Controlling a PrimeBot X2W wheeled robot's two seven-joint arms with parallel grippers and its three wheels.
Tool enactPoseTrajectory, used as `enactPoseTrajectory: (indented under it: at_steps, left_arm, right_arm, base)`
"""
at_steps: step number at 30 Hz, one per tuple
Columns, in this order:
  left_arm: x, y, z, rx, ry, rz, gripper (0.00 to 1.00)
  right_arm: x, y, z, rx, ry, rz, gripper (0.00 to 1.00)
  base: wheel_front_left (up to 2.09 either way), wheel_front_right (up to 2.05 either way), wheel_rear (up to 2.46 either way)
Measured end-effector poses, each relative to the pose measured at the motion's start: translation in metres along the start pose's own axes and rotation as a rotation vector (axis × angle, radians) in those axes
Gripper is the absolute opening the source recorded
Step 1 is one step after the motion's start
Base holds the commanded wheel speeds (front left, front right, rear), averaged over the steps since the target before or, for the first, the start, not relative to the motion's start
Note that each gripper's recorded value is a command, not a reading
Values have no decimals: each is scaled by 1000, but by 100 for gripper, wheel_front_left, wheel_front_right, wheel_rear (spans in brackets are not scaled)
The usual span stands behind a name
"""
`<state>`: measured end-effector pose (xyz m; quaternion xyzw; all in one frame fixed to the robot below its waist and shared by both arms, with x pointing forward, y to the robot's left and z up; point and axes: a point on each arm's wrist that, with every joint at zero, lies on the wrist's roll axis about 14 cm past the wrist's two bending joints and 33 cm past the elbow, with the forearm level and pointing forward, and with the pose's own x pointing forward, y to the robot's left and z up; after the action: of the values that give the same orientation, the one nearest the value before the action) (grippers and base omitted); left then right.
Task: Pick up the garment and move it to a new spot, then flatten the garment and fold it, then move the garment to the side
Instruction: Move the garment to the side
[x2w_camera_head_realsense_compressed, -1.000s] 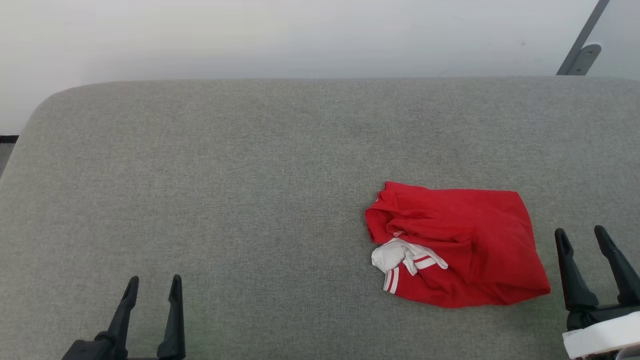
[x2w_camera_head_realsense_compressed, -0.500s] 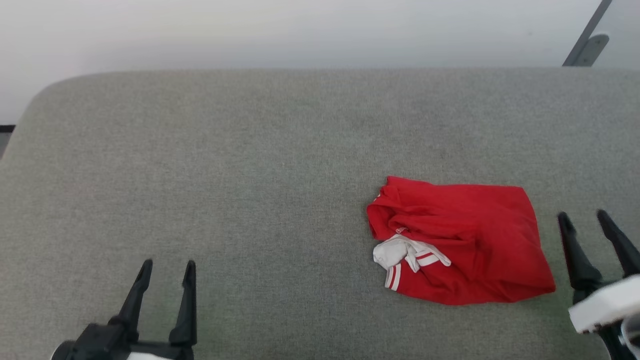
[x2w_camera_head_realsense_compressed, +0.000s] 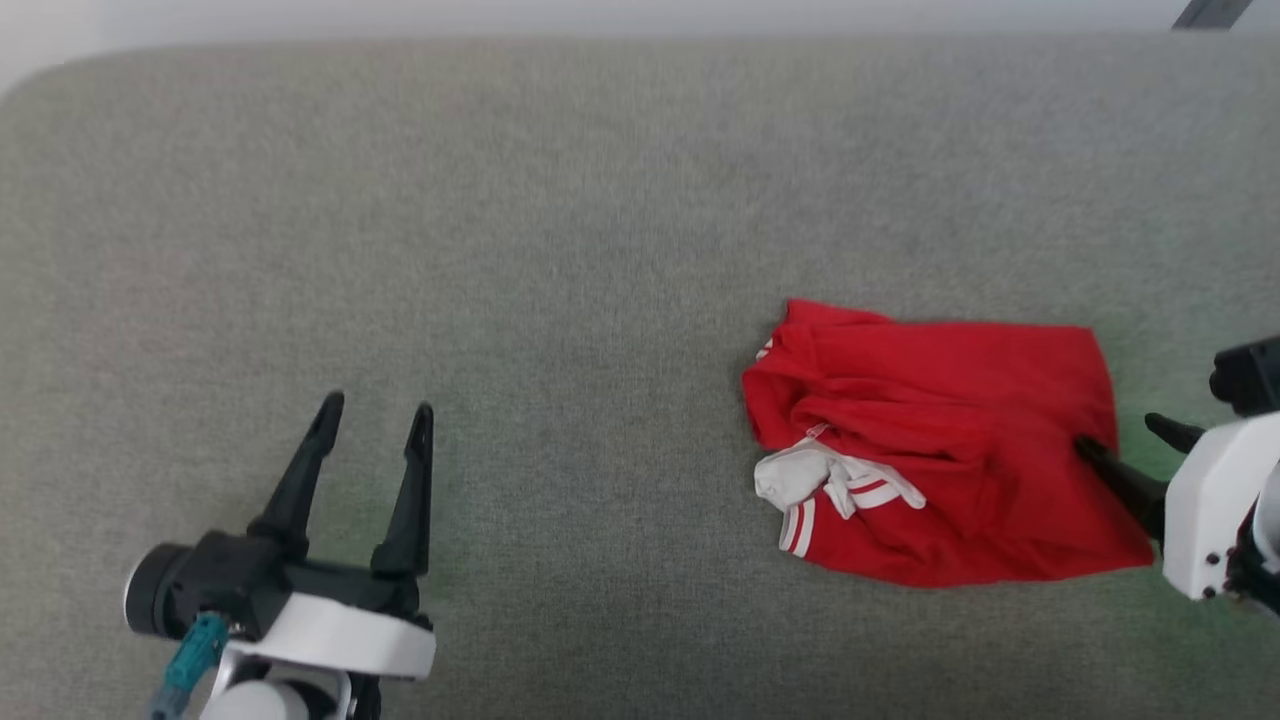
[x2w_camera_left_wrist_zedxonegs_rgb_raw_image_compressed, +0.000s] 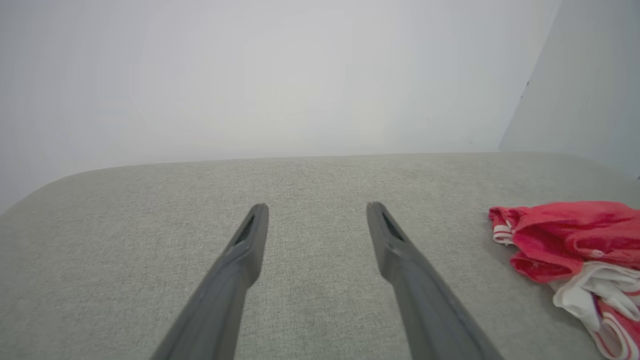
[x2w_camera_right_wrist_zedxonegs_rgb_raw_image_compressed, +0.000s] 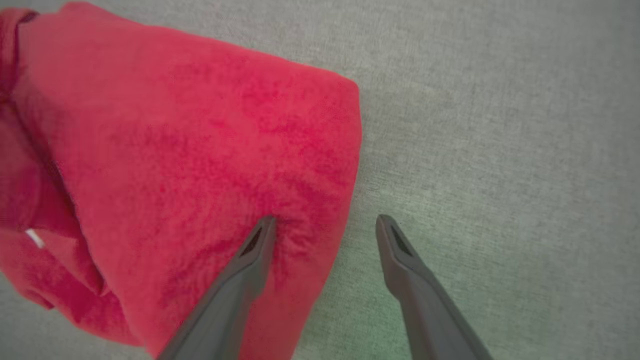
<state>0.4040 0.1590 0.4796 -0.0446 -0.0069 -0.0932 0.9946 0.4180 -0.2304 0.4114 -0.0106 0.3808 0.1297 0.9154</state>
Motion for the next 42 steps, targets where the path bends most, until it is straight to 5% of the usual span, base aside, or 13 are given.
enactPoseTrajectory:
  at_steps: [11,12,14,15,26,42]
  left_arm:
    - [37,0,-27,-9,43,-29,100]
    - [39,0,-30,-8,49,-30,100]
    - [43,1,-35,-7,59,-32,100]
    - [44,1,-37,-7,63,-34,100]
    - [69,-17,-43,9,51,-124,100]
    - [181,-101,-48,60,-125,-502,100]
  right_arm:
    - [39,7,-24,36,182,65,100]
    - [42,8,-24,33,186,70,91]
    - [46,11,-25,34,191,84,5]
    - [47,13,-25,32,190,89,0]
    - [31,-6,-19,106,90,41,0]
    - [-53,-221,-30,306,-5,-584,0]
  base:
    - [0,0,0]
    - [0,0,0]
    - [0,0,0]
    - [0,0,0]
    - [0,0,0]
    - [0,0,0]
